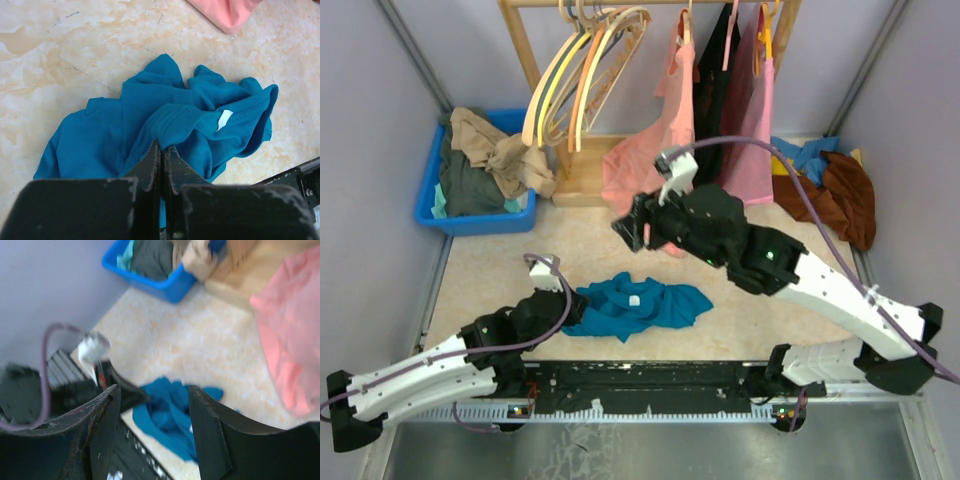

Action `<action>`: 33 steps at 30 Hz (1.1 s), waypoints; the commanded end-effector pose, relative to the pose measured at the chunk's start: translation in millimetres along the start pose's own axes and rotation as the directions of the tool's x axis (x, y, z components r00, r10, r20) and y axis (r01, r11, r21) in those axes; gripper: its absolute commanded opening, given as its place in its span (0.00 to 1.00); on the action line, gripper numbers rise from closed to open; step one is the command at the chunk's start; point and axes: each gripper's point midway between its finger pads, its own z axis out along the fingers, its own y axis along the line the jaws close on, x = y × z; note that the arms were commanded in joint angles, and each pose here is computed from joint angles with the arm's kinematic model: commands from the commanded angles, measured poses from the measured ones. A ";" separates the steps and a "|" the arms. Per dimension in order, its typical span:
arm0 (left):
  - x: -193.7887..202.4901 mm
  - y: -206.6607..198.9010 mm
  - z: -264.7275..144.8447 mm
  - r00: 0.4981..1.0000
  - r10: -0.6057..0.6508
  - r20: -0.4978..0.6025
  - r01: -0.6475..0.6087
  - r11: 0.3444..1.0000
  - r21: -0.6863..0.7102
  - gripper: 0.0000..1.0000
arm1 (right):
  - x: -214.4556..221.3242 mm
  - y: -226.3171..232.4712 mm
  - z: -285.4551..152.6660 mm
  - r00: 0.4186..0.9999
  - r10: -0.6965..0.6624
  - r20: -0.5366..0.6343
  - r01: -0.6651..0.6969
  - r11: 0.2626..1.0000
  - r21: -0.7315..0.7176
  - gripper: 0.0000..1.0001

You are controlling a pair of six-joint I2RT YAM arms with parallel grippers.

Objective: Place the t-shirt on the hanger
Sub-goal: Pick up the hanger from the clothesline.

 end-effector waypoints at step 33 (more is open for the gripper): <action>-13.7 -27.1 -2.3 0.997 -0.019 0.072 0.008 0.988 0.156 0.00 | -163.9 -66.9 154.1 0.914 -0.318 0.250 0.121 0.805 0.580 0.45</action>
